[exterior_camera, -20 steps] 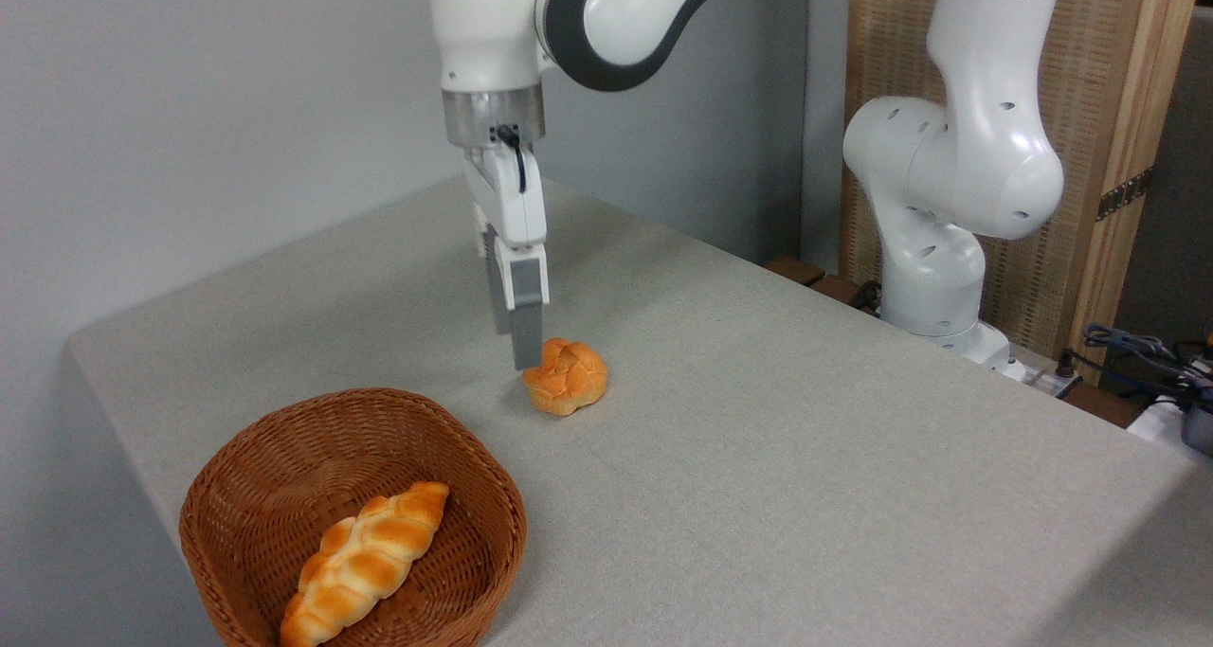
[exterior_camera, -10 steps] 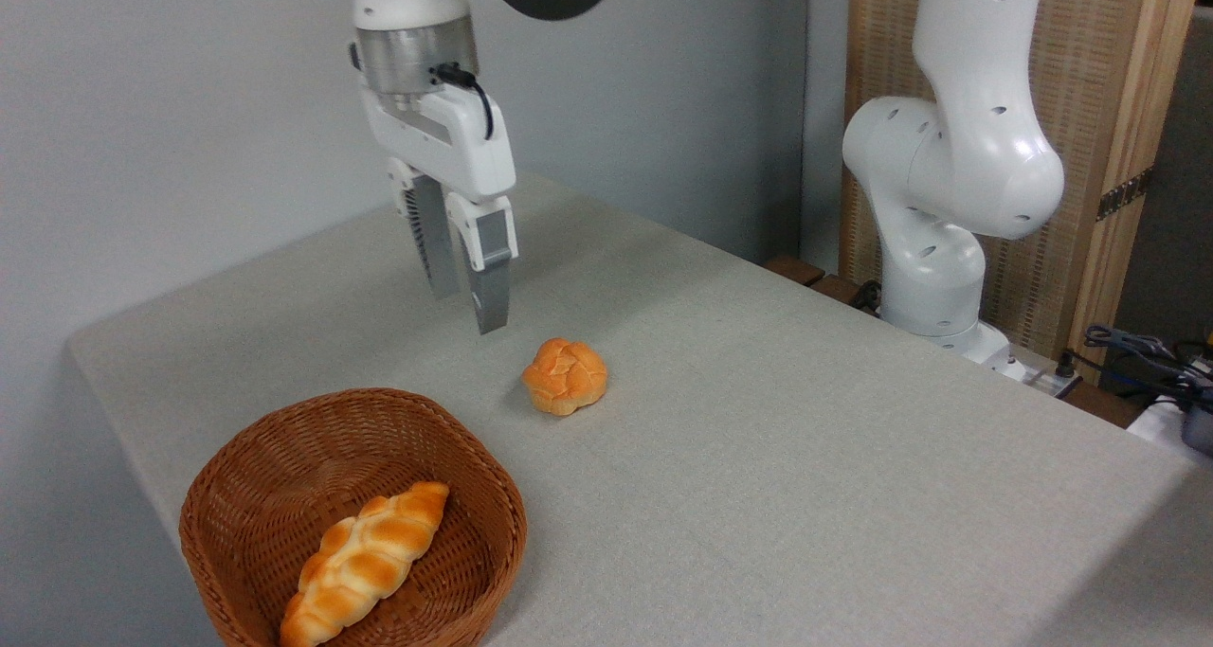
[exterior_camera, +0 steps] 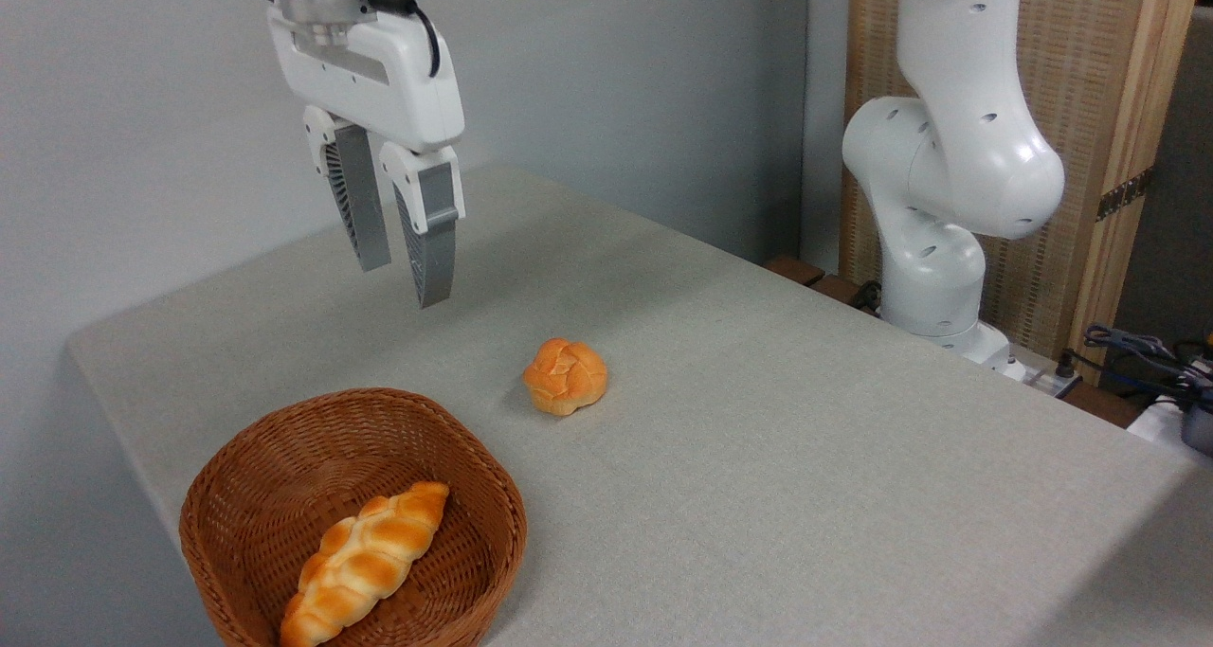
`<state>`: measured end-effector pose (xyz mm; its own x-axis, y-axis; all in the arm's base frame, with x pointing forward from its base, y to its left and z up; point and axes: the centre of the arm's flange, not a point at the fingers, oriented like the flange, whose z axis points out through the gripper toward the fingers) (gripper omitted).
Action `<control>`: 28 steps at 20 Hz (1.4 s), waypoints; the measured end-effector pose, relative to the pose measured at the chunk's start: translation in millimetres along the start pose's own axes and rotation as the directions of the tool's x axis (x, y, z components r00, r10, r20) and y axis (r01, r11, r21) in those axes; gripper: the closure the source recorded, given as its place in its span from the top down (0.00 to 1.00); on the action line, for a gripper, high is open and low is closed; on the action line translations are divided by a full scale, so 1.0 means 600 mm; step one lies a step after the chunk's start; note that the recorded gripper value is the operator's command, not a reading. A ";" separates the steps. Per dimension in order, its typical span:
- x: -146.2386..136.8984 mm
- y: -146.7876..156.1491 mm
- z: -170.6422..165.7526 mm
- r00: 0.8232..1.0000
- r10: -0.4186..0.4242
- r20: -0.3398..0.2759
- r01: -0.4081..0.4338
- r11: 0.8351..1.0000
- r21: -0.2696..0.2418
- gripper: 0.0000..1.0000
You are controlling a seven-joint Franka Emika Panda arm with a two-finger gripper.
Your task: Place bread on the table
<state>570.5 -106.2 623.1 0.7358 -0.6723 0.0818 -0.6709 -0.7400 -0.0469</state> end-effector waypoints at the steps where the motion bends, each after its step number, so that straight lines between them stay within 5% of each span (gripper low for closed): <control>1: -0.001 0.000 -0.005 1.000 -0.003 0.002 0.003 1.000 -0.001 1.00; 28: -0.044 -0.005 -0.043 1.000 -0.015 0.005 0.015 1.000 -0.018 1.00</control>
<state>550.7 -85.7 646.7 0.7459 -0.6615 0.0779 -0.6617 -0.7493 -0.0276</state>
